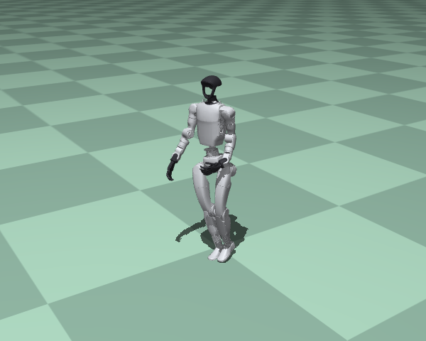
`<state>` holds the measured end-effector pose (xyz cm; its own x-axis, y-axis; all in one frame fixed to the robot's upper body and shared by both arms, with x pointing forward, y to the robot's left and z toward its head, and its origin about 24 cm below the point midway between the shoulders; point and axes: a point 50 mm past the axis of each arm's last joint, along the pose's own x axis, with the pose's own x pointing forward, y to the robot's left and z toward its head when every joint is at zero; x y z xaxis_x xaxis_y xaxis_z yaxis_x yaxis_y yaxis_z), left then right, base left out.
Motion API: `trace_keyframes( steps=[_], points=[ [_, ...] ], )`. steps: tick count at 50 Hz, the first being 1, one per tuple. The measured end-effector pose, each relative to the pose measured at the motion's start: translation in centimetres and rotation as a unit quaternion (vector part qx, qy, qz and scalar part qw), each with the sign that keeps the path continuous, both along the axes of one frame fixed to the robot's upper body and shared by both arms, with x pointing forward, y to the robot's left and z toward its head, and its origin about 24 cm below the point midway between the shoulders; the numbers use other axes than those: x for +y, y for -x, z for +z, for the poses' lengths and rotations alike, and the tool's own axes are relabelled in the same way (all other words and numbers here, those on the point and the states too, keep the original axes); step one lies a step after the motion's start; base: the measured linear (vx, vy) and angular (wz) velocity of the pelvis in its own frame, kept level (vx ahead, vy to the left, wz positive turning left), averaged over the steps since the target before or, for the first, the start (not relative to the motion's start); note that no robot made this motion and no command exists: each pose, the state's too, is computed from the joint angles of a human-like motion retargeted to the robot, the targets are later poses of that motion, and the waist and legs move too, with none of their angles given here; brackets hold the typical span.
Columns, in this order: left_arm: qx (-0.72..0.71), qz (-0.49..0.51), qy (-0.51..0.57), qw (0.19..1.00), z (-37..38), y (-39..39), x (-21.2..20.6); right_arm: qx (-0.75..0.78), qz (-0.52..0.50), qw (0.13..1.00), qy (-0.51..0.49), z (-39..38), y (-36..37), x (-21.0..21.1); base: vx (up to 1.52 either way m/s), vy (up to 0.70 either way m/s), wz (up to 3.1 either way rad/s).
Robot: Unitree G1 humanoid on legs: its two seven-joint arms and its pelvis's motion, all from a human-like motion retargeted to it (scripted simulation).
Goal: Walk run
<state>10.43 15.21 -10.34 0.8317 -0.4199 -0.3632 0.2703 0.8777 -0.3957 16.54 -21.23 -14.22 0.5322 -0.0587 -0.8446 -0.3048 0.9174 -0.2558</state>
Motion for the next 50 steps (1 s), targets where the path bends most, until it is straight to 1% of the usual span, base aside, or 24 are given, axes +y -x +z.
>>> trace_keyframes(
  steps=[4,8,13,17,23,28,31,35,40,44,46,48,50],
  points=[
    [-0.001,0.009,-0.003,1.0,0.0,-0.1,0.1,-0.08,0.039,0.996,0.018,2.2,-4.3,0.6,0.5,-0.18,-1.97],
    [-0.014,0.0,-0.004,1.0,0.4,-0.9,-0.2,-0.124,0.022,0.992,0.03,3.0,-5.3,0.6,0.68,-0.15,-1.08],
    [-0.029,-0.02,0.004,0.999,0.8,-2.0,-1.0,-0.16,-0.063,0.979,0.109,2.3,-3.2,-0.3,0.69,-0.2,-0.45],
    [-0.03,-0.021,0.011,0.999,0.9,-1.9,-1.2,-0.116,-0.078,0.982,0.13,0.3,1.2,0.1,0.94,-0.39,-0.89],
    [-0.049,-0.009,-0.021,0.999,1.5,-2.2,-0.2,-0.042,-0.066,0.994,0.081,-1.8,8.4,1.7,0.93,-0.41,-0.96],
    [-0.073,0.001,0.0,0.997,2.3,-4.0,-0.2,-0.042,-0.047,0.997,0.037,-1.5,10.2,0.6,0.75,-0.29,-0.78],
    [-0.1,-0.008,0.008,0.995,3.3,-5.5,-0.2,-0.067,-0.068,0.995,-0.002,-0.8,10.5,-0.4,0.69,-0.31,0.19],
    [-0.151,-0.023,-0.001,0.988,5.1,-7.1,0.3,-0.127,-0.087,0.986,-0.061,0.9,9.9,-1.5,0.74,-0.37,0.14],
    [-0.181,-0.031,0.004,0.983,6.2,-7.5,0.8,-0.228,-0.129,0.963,-0.07,3.3,8.3,-1.6,0.84,-0.48,-0.17],
    [-0.162,-0.017,0.016,0.987,5.5,-6.2,0.6,-0.32,-0.185,0.927,-0.063,5.1,6.2,-0.6,1.0,-0.52,-0.32],
    [-0.147,-0.007,0.017,0.989,4.9,-5.1,0.8,-0.361,-0.2,0.908,-0.076,6.0,4.8,0.4,1.16,-0.68,-1.13],
    [-0.135,-0.001,0.017,0.991,4.5,-3.8,0.9,-0.399,-0.202,0.888,-0.103,7.0,2.6,1.2,1.22,-0.69,-1.39],
    [-0.121,0.014,0.018,0.992,4.2,-3.2,0.8,-0.433,-0.174,0.873,-0.142,8.3,0.0,2.1,1.09,-0.5,-1.3]
  ],
)
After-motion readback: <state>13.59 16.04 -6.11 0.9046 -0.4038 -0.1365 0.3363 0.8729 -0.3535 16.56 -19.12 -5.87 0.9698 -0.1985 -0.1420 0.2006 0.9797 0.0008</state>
